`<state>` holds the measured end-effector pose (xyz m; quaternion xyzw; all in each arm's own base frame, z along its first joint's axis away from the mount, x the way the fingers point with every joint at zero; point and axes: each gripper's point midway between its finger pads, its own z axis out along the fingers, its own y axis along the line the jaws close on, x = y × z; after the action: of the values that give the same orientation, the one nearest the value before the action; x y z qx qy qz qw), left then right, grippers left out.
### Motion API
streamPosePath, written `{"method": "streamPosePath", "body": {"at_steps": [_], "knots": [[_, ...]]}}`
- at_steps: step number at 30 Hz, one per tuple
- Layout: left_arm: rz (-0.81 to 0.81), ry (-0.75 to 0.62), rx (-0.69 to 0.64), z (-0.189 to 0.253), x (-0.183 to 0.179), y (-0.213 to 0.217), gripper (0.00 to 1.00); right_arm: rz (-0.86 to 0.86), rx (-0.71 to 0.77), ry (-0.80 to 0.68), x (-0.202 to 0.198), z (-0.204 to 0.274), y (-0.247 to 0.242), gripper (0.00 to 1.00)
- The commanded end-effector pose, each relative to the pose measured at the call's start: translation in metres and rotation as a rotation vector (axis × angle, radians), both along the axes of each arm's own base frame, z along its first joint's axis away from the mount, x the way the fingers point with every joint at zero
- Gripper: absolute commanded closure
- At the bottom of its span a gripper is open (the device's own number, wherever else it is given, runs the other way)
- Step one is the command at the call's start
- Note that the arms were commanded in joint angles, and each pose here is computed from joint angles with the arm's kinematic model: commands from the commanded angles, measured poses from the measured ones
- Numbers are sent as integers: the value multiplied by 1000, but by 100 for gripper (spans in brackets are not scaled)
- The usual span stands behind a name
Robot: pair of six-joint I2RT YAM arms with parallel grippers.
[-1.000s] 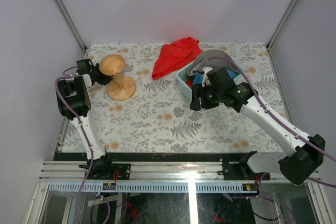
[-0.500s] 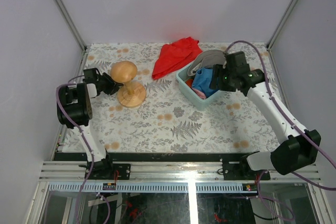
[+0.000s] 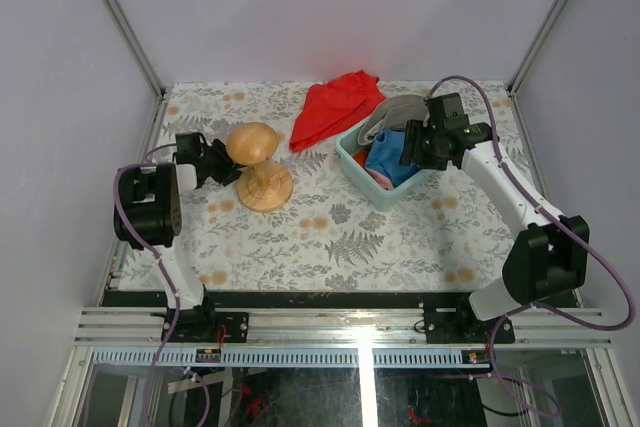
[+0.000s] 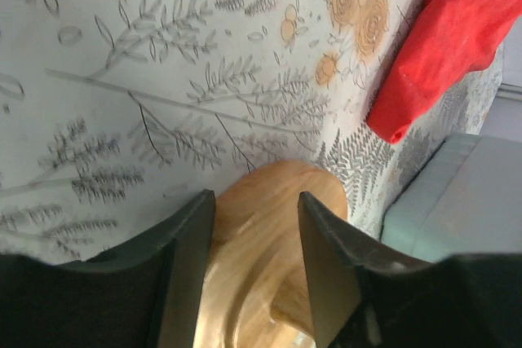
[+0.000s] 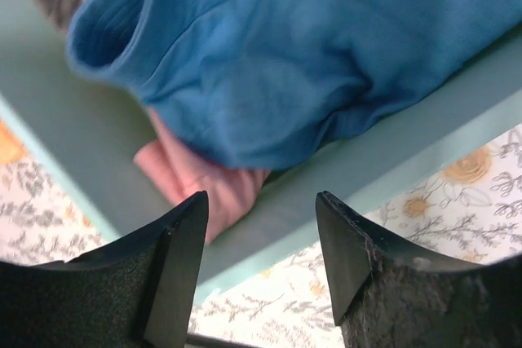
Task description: Stack the hats
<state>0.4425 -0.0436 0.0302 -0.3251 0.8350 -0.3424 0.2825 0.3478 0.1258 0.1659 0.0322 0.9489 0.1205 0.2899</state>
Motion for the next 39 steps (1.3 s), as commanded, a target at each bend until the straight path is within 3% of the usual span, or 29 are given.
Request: {"method": "streamPosePath", "body": {"at_steps": [1, 8, 16, 25, 30, 34, 39], "knots": [[-45, -23, -8, 26, -16, -13, 51, -110, -54, -14, 26, -9, -39, 37], [-56, -95, 61, 88, -33, -7, 40, -217, -131, 9, 66, -22, -86, 36], [-34, -145, 40, 133, -47, -4, 40, -314, -260, 43, 109, -22, -147, 35], [19, -170, 81, 157, -71, 16, 40, -336, -348, -18, 139, 12, -172, 35], [101, -149, 71, 157, -86, 41, 39, -268, -219, -130, 138, 49, -140, 36], [140, -161, 0, 168, -89, 51, 35, -130, -68, -204, 132, 75, -70, 34], [110, -232, -33, 193, -84, 44, 34, -38, -51, -192, 137, 77, -25, 33]]}}
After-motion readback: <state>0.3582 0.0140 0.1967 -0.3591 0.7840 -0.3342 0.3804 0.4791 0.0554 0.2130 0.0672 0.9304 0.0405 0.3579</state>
